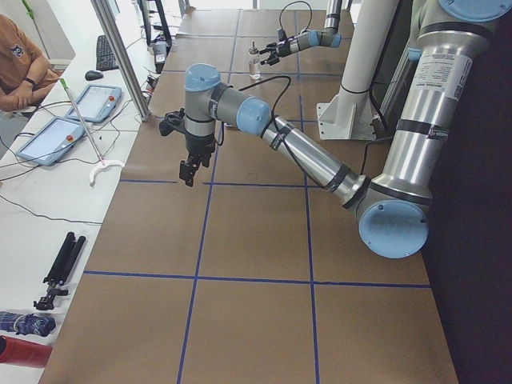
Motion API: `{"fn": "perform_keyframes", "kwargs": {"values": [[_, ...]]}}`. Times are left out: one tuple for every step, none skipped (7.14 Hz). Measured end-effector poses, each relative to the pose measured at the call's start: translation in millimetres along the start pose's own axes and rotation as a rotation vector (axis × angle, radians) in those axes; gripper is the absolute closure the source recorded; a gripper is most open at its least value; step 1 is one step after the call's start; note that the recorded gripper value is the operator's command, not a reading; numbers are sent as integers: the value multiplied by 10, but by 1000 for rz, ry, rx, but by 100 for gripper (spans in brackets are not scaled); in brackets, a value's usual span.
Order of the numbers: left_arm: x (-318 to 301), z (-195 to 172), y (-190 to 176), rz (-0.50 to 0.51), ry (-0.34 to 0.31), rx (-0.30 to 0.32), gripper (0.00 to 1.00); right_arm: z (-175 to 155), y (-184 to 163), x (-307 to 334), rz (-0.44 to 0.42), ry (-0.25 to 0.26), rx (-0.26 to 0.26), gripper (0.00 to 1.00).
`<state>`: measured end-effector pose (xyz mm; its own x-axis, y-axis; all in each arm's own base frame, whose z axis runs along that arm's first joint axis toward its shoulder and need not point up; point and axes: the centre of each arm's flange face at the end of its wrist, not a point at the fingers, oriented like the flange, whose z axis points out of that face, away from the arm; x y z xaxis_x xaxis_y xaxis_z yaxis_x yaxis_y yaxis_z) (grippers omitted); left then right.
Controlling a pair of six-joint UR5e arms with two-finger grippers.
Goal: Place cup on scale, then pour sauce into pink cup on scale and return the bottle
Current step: 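Close the right gripper around the glass dispenser bottle's body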
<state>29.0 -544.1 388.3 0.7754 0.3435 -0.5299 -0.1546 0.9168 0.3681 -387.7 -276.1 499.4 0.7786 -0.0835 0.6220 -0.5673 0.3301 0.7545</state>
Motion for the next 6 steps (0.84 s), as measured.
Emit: {"fn": "perform_keyframes", "kwargs": {"values": [[-1,1,7,0,0,0,0,61,13,-52,-1,4,5,0],[-7,10,28,-1,0,-3,0,137,32,-110,0,8,7,0],[-13,17,49,-2,-1,-4,0,204,43,-123,-1,14,6,0],[-13,17,58,-2,-1,-4,0,259,48,-99,-3,22,6,0],[-12,14,62,-2,-1,-4,0,301,46,-70,-4,29,6,0],[-12,12,66,-2,-2,-4,0,345,27,-44,-2,33,0,0]]}}
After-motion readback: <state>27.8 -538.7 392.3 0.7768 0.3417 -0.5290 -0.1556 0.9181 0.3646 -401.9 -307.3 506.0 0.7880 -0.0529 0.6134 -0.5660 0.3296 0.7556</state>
